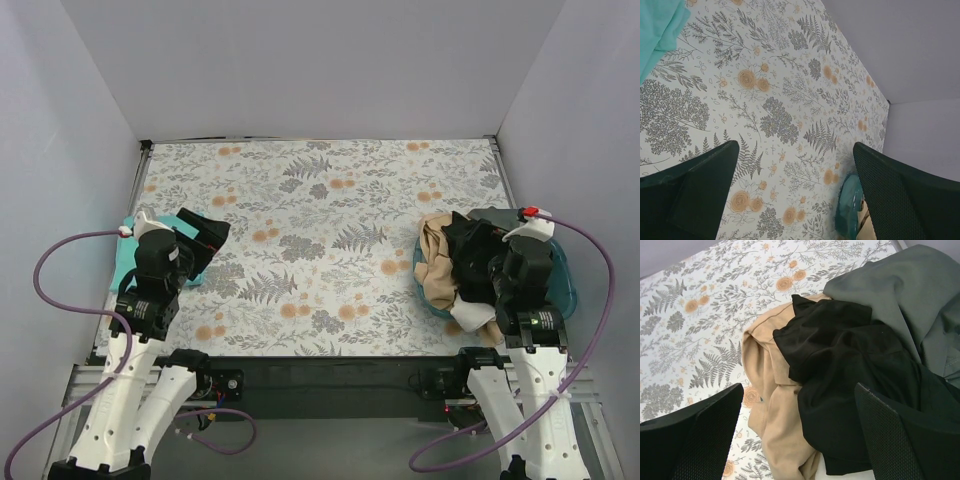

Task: Fold and stack the t-shirts
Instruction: Grab the tshirt from the pile

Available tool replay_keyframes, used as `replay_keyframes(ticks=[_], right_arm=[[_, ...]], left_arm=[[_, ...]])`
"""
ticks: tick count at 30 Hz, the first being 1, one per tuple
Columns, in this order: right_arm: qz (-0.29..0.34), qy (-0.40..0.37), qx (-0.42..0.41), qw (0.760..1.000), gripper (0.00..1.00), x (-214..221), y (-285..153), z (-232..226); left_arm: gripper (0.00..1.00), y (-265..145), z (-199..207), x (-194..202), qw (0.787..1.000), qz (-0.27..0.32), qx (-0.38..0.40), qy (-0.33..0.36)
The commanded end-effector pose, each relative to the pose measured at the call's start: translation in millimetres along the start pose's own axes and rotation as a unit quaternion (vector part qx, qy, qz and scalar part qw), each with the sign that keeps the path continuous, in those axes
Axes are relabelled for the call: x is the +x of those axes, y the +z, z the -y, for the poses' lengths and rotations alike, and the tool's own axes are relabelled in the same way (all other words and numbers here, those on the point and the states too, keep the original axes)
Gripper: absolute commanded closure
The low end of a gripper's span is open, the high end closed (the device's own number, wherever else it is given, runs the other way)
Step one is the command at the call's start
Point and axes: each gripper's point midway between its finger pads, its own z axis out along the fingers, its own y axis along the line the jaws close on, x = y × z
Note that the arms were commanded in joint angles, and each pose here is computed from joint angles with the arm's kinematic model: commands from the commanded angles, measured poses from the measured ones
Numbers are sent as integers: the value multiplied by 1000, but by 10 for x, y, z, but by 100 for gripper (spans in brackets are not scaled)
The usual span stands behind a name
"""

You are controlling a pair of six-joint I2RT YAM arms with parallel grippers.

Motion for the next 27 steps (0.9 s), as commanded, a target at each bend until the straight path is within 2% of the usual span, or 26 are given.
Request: replay_keyframes(ticks=[1,3,7,11,19,20,22,23,25,27], right_arm=[[16,-37,-10,999,2,-120,-38,-23],[12,-77,5,997,2,-95,-9,65],[-22,-74,88,993,2,-15,54,336],[-68,-78,177,979,2,78,132,605],[-151,-87,213,961,3,386,339,708],[-163,-84,195,963,16,448,363,654],[-174,-76,180,965,56,504,394,596],[-173,-73,175,967,98,487,396,564],[-151,-67,179,970,99,329,384,544],[-92,-59,174,979,99,-121,321,435]], left_arm=[[2,24,-78,34,1000,-4,-14,-5],[2,42,-76,60,1000,-9,-12,-6],[2,71,-107,82,1000,-12,-18,-5],[2,87,-137,112,1000,-17,-22,-4],[2,116,-195,165,999,-26,-32,-3],[2,114,-190,162,999,-25,-31,-3],[2,114,-185,160,999,-25,-30,-5],[2,120,-195,162,999,-25,-31,-4],[2,112,-181,156,999,-25,-29,-3],[2,105,-184,156,999,-25,-29,-3]])
